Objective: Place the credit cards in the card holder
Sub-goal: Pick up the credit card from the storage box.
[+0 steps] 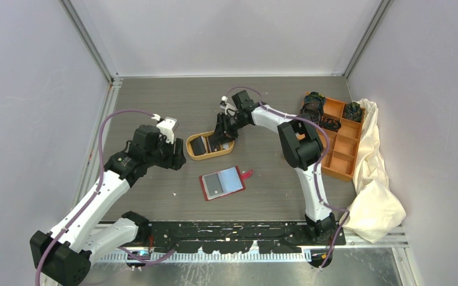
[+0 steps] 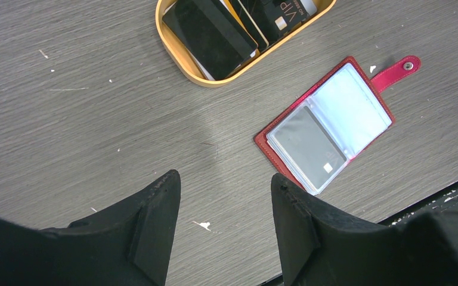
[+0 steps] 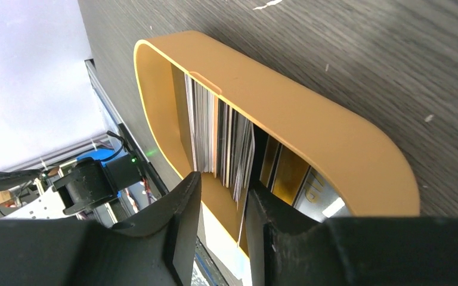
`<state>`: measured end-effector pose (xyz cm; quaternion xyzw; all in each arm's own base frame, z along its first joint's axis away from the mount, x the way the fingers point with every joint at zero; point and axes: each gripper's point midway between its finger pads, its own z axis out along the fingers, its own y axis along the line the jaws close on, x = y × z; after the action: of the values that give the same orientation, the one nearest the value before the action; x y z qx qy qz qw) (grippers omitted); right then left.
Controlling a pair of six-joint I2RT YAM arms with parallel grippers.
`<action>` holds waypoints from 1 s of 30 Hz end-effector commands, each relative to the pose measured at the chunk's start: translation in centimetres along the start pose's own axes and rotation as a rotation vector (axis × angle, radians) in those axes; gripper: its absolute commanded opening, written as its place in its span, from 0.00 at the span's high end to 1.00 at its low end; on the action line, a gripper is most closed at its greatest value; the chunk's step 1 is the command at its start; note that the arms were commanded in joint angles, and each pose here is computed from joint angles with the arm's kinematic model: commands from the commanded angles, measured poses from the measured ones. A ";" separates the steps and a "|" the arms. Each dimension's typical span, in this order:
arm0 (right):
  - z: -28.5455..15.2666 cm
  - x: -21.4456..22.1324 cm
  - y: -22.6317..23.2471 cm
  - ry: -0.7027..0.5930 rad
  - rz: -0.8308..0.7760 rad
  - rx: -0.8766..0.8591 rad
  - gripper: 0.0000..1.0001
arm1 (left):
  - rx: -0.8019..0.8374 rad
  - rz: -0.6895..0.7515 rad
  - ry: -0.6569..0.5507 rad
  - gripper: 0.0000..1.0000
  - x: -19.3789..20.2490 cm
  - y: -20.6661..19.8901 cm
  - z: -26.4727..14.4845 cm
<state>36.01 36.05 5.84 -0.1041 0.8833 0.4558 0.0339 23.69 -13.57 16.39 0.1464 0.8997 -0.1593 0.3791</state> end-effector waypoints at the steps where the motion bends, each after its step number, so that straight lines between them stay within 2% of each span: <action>1: -3.0 -1.6 3.0 -0.071 -0.082 -0.020 0.63 | 0.006 0.014 -0.039 0.42 -1.1 -0.1 -0.2; 5: -3.6 -1.9 2.4 -0.085 -0.070 -0.010 0.68 | 0.006 0.015 -0.039 0.42 -1.1 -0.1 -0.2; 13: -5.1 -2.6 1.8 -0.122 -0.065 0.008 0.92 | 0.004 0.013 -0.038 0.42 -1.0 0.0 -0.2; 22: -9.1 -3.4 3.3 -0.187 -0.116 -0.028 0.95 | 0.023 0.015 -0.045 0.42 -1.2 -0.4 -0.3; 30: -12.8 -0.8 8.6 -0.191 -0.285 -0.238 0.95 | 0.233 -0.037 -0.108 0.35 -2.7 -4.4 -1.3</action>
<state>37.55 30.11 13.99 -0.1086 0.8534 0.4957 0.1192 23.03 -14.80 16.70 0.1590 0.8939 -0.1958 0.3705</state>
